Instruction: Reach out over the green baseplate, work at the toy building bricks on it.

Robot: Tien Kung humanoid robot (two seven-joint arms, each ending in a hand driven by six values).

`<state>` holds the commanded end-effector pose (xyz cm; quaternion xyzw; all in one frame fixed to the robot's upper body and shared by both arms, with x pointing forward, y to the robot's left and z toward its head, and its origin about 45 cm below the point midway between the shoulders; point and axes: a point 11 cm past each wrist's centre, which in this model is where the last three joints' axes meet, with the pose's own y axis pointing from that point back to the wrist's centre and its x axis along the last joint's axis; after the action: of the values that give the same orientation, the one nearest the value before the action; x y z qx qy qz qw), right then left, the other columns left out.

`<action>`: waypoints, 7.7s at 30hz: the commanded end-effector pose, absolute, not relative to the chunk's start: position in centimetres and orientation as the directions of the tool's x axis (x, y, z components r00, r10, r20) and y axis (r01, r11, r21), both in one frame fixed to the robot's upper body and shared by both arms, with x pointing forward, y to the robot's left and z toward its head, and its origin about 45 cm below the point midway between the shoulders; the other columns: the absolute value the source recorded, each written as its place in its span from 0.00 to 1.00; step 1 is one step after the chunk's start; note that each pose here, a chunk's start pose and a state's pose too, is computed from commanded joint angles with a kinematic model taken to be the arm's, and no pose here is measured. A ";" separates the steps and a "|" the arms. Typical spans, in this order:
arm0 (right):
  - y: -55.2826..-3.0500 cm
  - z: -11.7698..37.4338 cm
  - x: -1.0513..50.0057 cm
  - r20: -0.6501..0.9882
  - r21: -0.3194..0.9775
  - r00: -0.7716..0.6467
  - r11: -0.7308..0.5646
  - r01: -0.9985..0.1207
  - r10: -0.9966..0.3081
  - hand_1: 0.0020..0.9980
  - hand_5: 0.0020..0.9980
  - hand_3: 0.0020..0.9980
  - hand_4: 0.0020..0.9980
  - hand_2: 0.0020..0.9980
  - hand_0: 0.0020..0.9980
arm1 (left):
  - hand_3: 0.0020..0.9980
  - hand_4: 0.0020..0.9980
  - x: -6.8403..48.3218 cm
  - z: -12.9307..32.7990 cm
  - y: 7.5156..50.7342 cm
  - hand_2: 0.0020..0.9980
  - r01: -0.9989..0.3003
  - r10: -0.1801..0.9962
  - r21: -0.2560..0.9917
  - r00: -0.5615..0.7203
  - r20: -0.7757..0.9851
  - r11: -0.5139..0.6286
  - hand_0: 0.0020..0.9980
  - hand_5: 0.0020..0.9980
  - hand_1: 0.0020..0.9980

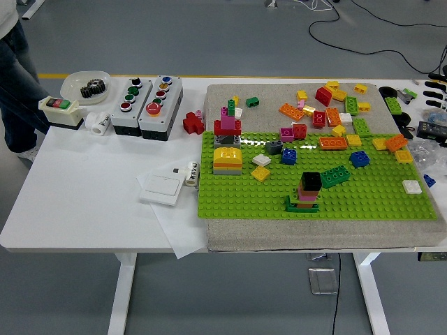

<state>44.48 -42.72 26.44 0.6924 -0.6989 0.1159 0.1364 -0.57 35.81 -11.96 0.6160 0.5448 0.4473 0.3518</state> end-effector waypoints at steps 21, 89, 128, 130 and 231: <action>-39.5 27.4 45.7 0.941 0.048 0.127 -0.246 -0.968 -0.314 0.74 0.27 0.82 0.89 0.78 0.78 | 0.93 1.00 -1.0 -12.0 36.5 0.72 0.335 0.965 0.907 0.031 0.260 -0.256 0.57 0.70 0.62; -31.1 21.5 45.5 0.920 0.374 0.233 -0.525 -0.765 0.316 0.72 0.13 0.82 0.91 0.77 0.73 | 0.88 1.00 0.9 -11.7 37.2 0.71 0.286 0.947 0.903 0.125 0.297 -0.321 0.51 0.82 0.60; -29.3 19.8 45.7 0.923 0.383 0.290 -0.521 -0.763 0.254 0.66 0.17 0.63 0.85 0.72 0.70 | 0.88 1.00 1.9 -11.6 37.3 0.71 0.271 0.944 0.906 0.134 0.300 -0.326 0.51 0.83 0.60; -29.4 19.8 45.7 0.922 0.385 0.290 -0.516 -0.765 0.258 0.65 0.18 0.60 0.81 0.68 0.69 | 0.88 1.00 2.0 -11.6 37.3 0.71 0.270 0.944 0.906 0.135 0.300 -0.327 0.50 0.83 0.60; -24.2 28.4 38.8 0.935 0.283 0.354 -0.597 -0.751 -0.001 0.38 0.28 0.49 0.65 0.47 0.24 | 0.87 0.99 1.1 -11.7 37.4 0.70 0.276 0.945 0.904 0.128 0.301 -0.326 0.49 0.85 0.59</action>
<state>38.77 -24.16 28.38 0.7351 -0.2557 0.5078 0.3693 1.13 37.40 -11.70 0.6625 0.4608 0.4732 0.3533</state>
